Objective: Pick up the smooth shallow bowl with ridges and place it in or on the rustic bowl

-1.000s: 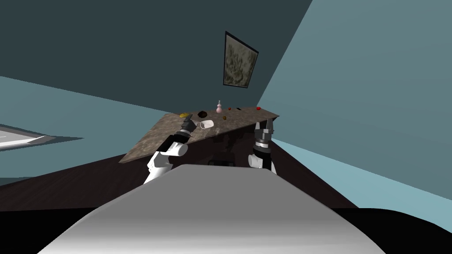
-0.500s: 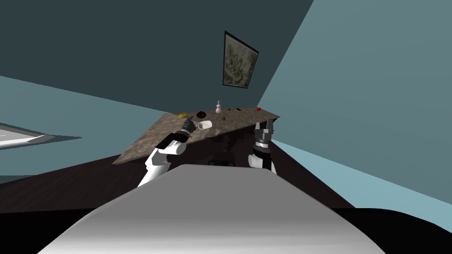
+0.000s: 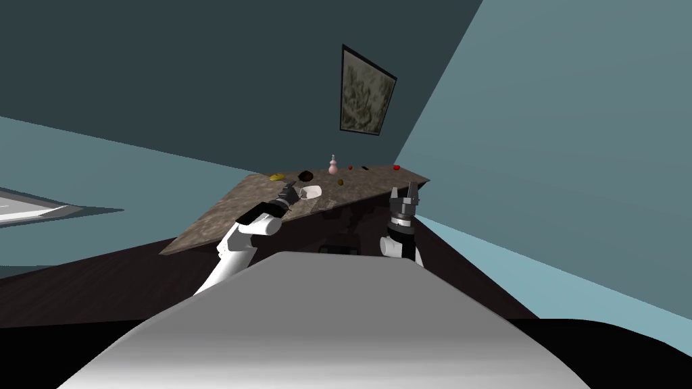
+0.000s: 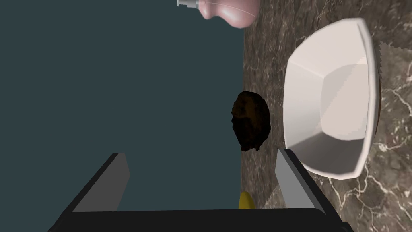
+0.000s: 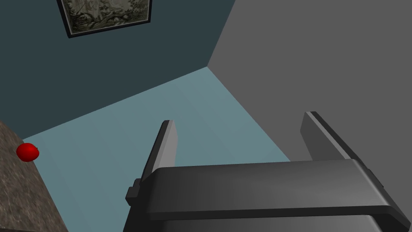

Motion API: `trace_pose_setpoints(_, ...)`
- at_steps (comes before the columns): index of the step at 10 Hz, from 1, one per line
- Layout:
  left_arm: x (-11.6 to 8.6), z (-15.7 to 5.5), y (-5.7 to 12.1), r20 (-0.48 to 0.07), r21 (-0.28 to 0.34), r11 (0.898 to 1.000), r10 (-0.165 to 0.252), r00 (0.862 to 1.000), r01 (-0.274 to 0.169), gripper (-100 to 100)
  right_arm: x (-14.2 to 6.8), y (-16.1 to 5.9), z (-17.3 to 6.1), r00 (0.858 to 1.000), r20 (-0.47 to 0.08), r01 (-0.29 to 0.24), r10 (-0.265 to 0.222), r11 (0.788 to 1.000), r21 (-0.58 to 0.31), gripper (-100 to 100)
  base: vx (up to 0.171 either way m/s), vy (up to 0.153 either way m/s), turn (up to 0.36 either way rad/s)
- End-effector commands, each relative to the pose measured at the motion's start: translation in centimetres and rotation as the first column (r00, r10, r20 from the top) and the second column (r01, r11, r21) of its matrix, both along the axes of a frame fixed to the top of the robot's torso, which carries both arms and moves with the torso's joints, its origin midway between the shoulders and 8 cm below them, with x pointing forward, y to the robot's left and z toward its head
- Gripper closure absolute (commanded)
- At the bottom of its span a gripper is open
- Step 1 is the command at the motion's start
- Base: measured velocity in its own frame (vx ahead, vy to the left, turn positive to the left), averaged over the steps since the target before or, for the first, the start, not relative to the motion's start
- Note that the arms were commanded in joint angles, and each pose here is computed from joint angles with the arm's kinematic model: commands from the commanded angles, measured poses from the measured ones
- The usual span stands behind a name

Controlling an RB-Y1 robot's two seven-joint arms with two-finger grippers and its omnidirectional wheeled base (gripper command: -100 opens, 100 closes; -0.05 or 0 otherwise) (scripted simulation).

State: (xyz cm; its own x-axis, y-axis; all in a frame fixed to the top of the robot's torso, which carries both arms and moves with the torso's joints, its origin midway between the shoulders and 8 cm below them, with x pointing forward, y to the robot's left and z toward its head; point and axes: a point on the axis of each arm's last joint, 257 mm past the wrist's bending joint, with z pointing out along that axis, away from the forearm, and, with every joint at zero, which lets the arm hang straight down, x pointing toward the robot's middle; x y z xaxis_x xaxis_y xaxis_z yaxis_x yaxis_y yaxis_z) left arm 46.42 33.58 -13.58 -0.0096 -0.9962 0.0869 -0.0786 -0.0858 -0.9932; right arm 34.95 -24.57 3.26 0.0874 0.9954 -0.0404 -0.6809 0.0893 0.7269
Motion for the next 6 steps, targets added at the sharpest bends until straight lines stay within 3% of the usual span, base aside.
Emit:
trace_pose_setpoints(1, 0.0, -1.7, 0.6, -0.063, -0.016, 1.0, 0.005, 0.998, -0.006, -100, 0.0, 0.0, 0.0, 1.0, 0.0, 0.0, 0.0, 1.0, 0.0, 0, 0.079, -0.084, 0.035)
trace_pose_setpoints(3, -0.1, -3.2, 1.4, -0.119, -0.029, 0.999, 0.011, 0.993, -0.015, -100, 0.0, 0.0, 0.0, 1.0, 0.0, 0.0, 0.0, 1.0, 0.0, 0, 0.087, -0.096, 0.041)
trace_pose_setpoints(5, -0.3, -5.4, 3.0, -0.207, -0.053, 0.998, 0.027, 0.978, -0.039, -100, 0.0, 0.0, 0.0, 1.0, 0.0, 0.0, 0.0, 1.0, 0.0, 0, 0.104, -0.113, 0.04)
trace_pose_setpoints(6, -0.4, -5.7, 3.0, -0.219, -0.052, 0.998, 0.027, 0.975, -0.04, -100, 0.0, 0.0, 0.0, 1.0, 0.0, 0.0, 0.0, 1.0, 0.0, 0, 0.079, -0.086, 0.031)
